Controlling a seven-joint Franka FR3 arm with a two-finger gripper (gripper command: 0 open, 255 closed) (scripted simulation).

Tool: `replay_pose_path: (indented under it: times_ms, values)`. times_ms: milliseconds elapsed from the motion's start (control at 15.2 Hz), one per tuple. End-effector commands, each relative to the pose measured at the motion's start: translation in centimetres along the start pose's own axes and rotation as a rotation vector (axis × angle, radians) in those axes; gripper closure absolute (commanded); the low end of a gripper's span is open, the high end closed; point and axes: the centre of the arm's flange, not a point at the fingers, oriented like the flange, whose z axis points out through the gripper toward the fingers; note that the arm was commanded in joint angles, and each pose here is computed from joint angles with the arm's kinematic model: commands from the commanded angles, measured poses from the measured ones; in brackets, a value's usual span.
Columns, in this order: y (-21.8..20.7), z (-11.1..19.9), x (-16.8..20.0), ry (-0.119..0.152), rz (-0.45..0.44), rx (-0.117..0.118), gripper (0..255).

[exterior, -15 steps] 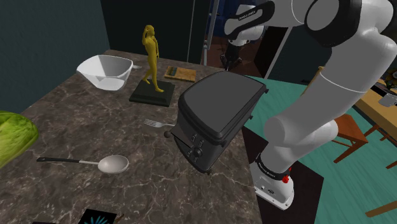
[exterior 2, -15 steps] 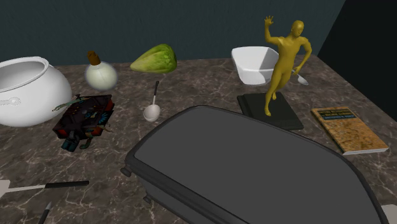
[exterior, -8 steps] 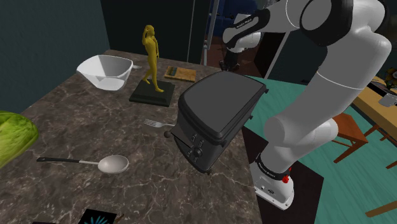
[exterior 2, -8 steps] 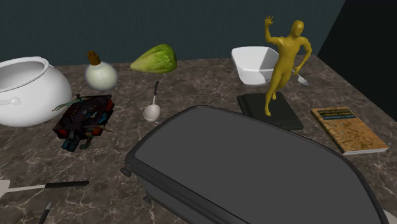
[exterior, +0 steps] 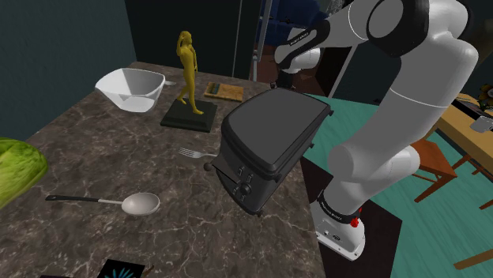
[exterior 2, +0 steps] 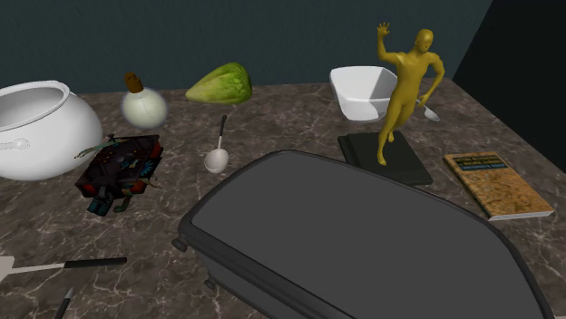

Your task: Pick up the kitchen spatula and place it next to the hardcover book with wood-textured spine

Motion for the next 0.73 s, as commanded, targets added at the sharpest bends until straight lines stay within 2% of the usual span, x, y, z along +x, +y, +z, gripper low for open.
replay_pose_path:
  times_ms: [0, 330, 396, 660]
  values:
    - [-0.01, 0.13, -0.01, 0.0, 0.0, 0.0, 255]
    - [-0.01, 0.13, -0.01, 0.0, 0.0, 0.0, 255]
    - [-0.01, 0.13, -0.01, 0.0, 0.0, 0.0, 0]
    - [-0.01, 0.13, -0.01, 0.0, 0.0, 0.0, 0]
